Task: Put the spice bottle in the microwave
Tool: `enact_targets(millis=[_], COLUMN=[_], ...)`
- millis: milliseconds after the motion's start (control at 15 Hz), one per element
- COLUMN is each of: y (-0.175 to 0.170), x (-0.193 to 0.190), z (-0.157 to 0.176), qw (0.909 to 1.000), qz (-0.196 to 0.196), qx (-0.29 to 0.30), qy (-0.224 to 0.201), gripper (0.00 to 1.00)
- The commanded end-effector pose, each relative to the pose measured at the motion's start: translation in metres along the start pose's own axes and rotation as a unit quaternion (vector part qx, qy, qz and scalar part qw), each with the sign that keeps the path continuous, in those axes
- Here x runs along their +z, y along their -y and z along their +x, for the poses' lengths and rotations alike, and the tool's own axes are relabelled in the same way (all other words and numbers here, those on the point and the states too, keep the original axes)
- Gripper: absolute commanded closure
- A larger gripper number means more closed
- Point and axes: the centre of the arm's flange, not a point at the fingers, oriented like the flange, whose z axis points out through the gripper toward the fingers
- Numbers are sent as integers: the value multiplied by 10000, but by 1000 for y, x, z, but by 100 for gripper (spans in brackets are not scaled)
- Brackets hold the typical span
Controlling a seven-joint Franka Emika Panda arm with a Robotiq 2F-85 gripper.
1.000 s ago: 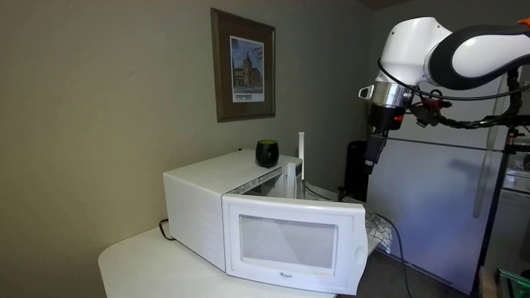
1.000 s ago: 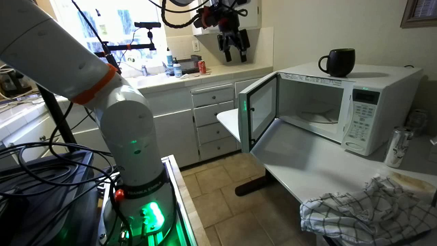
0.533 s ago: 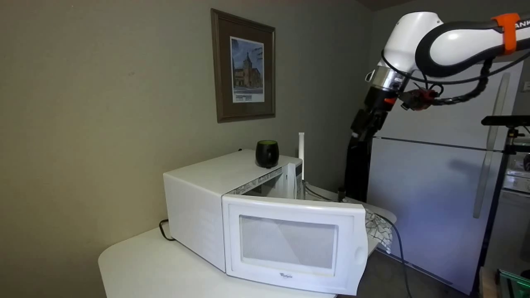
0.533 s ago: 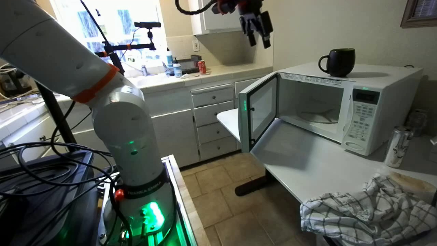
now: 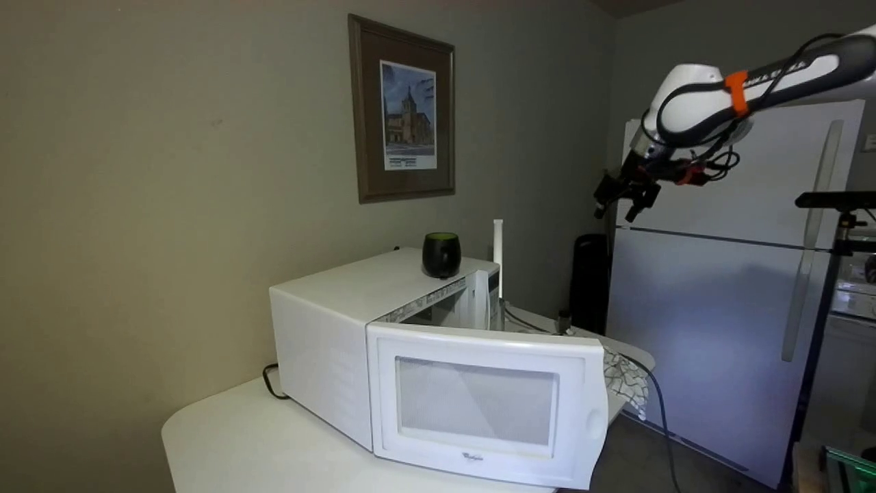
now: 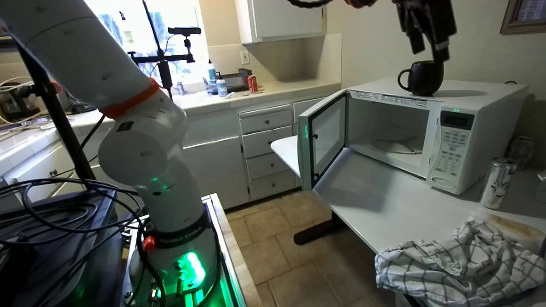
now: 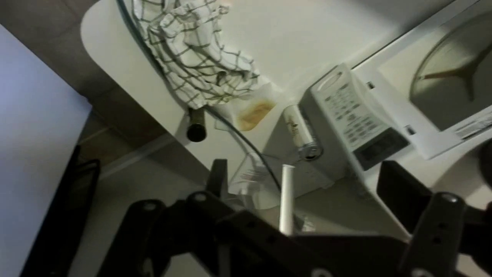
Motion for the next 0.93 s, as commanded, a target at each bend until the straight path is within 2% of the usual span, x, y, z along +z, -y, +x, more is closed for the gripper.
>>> enact_targets(millis=[0, 333, 400, 600, 733, 867], y=[-11, 2, -8, -70, -96, -110], x=[14, 3, 9, 42, 77, 121], z=[6, 5, 20, 67, 84, 97], qw=[9999, 10000, 10000, 9996, 9989, 9958], qz=[-70, -3, 14, 15, 27, 276], qx=[63, -55, 5, 9, 37, 120], qy=[45, -61, -39, 267, 457, 869], gripper=[0, 0, 0, 0, 0, 0])
